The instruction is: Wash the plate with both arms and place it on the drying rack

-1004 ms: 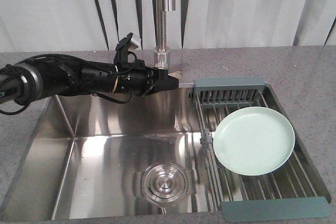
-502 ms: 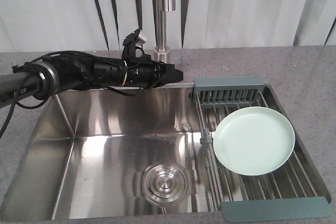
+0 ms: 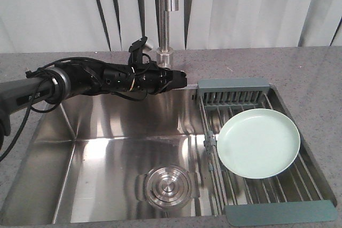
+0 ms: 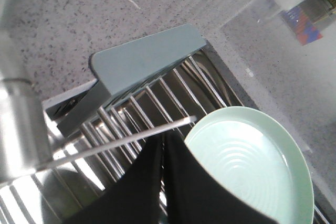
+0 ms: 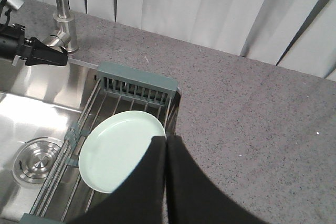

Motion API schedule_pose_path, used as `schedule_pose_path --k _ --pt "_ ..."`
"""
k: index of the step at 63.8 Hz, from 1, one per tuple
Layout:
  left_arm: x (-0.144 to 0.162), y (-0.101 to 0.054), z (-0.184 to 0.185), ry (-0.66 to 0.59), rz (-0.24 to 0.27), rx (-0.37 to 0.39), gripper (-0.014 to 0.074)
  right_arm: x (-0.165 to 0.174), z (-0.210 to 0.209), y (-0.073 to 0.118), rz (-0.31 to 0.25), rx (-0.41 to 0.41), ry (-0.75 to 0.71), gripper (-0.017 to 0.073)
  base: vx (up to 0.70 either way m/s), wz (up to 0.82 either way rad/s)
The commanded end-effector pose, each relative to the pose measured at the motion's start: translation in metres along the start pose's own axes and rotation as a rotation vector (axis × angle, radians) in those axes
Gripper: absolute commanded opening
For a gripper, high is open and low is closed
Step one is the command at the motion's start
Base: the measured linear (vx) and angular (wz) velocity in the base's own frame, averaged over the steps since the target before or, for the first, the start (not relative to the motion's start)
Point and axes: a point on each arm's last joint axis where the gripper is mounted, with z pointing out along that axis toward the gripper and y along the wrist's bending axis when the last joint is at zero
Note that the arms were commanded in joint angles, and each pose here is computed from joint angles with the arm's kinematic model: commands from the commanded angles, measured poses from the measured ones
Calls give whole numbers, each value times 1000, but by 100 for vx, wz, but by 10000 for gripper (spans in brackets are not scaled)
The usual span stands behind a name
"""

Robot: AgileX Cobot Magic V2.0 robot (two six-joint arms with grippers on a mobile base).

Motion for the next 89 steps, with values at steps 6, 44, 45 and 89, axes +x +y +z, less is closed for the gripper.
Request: schedule_pose_path --k 6,44,45,89 --pt "-43 -39 -16 -161 9 74 -6 -9 -5 -2 -9 26 -79 -8 0 0" --pt "-56 -39 -20 -253 -41 45 -6 -9 -5 -2 -9 26 -79 -6 0 0" --pt "-55 -40 -20 -249 -40 51 -6 -9 -5 -2 -9 26 -79 -6 0 0" --pt "-85 -96 -102 -185 200 267 -6 -9 -5 -2 -8 25 -79 -6 0 0"
